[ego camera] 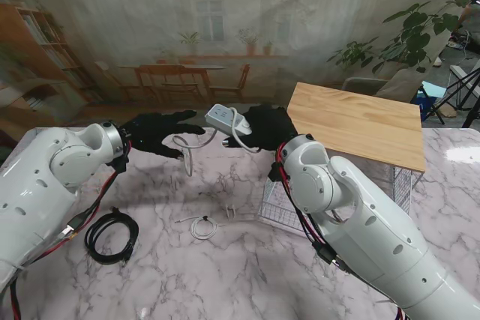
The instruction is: Load the small electronics into the mesh drawer
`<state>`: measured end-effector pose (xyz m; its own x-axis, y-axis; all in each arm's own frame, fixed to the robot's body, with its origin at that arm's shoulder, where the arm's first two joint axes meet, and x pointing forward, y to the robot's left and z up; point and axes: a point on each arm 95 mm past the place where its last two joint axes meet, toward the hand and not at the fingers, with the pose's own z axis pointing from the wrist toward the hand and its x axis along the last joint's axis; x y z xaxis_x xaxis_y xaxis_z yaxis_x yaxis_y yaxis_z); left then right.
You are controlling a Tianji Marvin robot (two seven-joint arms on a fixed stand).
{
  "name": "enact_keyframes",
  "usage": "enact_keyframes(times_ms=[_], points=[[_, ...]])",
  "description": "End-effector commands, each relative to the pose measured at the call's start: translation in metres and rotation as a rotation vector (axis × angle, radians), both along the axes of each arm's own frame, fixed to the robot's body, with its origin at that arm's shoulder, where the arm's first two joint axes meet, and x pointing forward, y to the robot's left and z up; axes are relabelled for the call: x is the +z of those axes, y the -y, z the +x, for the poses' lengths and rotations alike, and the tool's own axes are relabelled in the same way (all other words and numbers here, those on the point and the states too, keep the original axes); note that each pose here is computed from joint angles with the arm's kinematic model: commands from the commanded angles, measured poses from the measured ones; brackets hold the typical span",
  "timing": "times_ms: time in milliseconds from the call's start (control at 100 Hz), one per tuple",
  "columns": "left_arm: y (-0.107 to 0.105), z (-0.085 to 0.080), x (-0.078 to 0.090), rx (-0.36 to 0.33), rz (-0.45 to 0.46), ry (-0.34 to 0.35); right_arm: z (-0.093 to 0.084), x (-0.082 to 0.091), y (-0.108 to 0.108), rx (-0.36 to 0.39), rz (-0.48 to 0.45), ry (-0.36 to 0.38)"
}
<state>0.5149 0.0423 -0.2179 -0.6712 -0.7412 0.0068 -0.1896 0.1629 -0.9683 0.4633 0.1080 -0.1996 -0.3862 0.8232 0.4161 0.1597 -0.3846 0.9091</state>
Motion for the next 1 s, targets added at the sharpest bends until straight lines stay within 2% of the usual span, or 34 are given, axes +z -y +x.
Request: enact_keyframes(times_ms=[0, 230, 550, 660, 790, 990], points=[[0.012, 0.001, -0.002, -0.015, -0.002, -0.013, 0.0, 0.001, 0.001, -0.006, 0.001, 0.003], [0.028, 0.004, -0.005, -0.018, -0.057, 0.008, 0.0, 0.002, 0.003, -0.012, 0.003, 0.007], [0.025, -0.004, 0.0, -0.02, -0.071, 0.008, 0.0, 0.003, 0.006, -0.021, 0.004, 0.011], [0.027, -0.01, 0.0, -0.036, -0.054, -0.02, 0.002, 0.005, 0.006, -0.025, 0.006, 0.013], [0.042, -0.016, -0.002, -0.08, -0.02, -0.067, 0.004, 0.011, 0.003, -0.026, 0.013, 0.016], [0.078, -0.021, -0.01, -0.162, 0.041, -0.119, 0.007, 0.017, -0.004, -0.032, 0.016, 0.012]])
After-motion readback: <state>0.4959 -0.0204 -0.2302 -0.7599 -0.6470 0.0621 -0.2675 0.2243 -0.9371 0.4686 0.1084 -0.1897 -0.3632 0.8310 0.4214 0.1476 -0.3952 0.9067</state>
